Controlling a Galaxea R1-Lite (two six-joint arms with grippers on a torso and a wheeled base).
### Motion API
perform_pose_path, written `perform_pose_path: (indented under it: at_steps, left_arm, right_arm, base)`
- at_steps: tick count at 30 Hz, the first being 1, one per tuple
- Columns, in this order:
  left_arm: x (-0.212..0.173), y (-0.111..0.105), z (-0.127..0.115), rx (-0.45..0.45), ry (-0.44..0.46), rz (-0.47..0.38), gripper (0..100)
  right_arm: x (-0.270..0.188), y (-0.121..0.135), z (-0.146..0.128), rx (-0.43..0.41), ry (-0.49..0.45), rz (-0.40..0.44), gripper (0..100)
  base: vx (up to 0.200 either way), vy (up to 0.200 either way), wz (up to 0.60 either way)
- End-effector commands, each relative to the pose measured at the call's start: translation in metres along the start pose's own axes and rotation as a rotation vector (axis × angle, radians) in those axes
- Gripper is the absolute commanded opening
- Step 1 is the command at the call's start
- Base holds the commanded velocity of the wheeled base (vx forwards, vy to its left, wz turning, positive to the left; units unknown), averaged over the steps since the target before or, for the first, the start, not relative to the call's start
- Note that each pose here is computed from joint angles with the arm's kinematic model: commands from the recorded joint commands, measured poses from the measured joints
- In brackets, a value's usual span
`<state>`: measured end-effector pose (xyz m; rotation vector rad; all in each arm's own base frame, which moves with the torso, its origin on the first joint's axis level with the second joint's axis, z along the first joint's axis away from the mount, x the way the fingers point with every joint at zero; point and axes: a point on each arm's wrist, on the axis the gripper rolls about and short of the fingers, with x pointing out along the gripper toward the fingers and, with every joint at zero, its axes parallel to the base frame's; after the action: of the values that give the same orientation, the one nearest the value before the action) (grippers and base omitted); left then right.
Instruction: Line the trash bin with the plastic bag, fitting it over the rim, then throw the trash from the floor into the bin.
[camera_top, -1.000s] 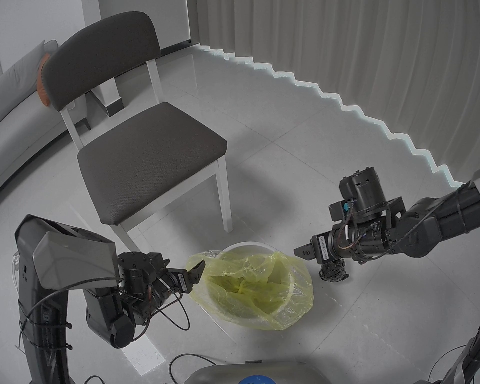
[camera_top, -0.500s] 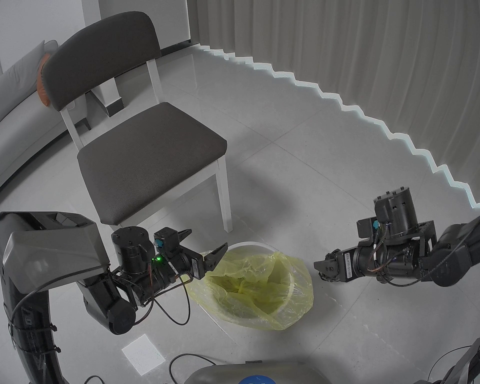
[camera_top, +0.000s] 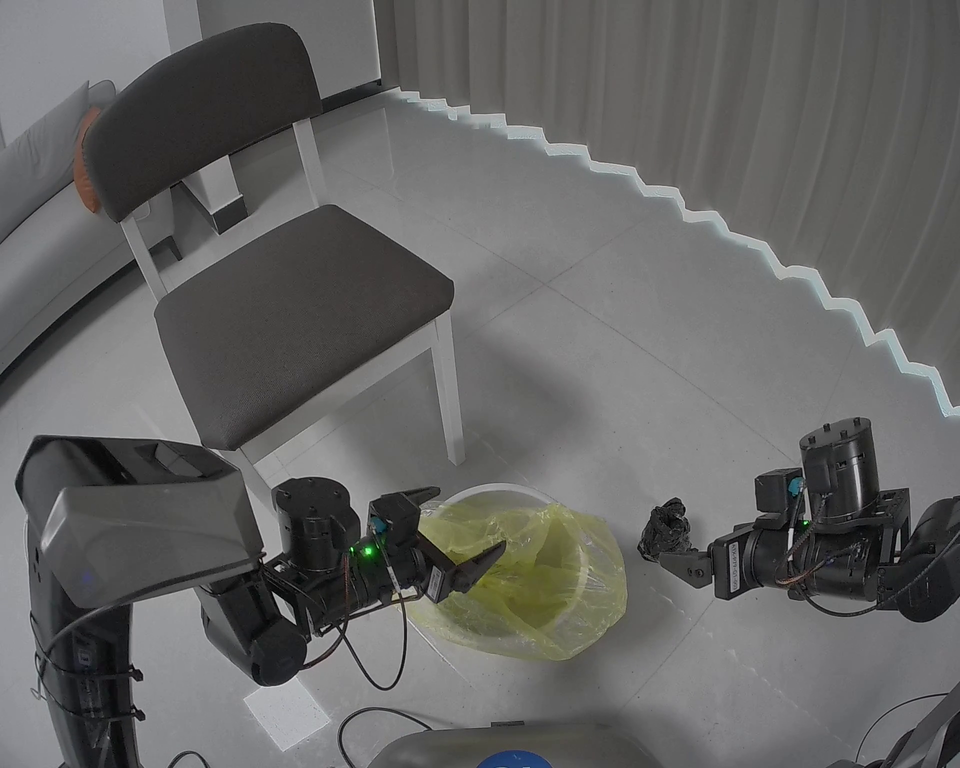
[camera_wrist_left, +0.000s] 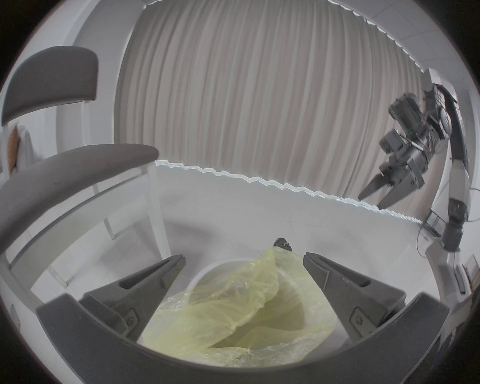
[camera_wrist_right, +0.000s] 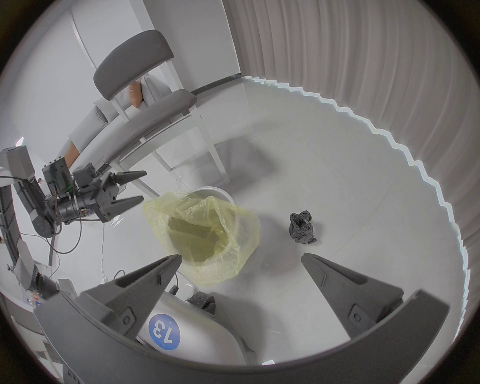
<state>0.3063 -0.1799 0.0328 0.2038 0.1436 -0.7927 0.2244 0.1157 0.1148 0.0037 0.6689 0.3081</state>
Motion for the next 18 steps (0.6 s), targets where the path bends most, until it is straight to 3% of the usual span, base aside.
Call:
perform_pose_path:
  at_steps: [1, 10, 18]
  left_arm:
    - [0.007, -0.008, -0.028, 0.028, 0.078, -0.031, 100]
    - [0.02, -0.004, -0.058, 0.142, 0.126, -0.033, 100]
    - [0.03, 0.009, -0.06, 0.157, 0.109, 0.007, 100]
  right_arm:
    - [-0.004, -0.004, -0.006, 0.001, 0.01, -0.009, 100]
    - [-0.016, -0.009, -0.015, -0.01, 0.014, -0.016, 100]
    - [-0.024, -0.01, -0.016, -0.026, -0.001, -0.014, 100]
  base:
    - [0.0, 0.0, 0.0]
    - [0.0, 0.0, 0.0]
    - [0.0, 0.0, 0.0]
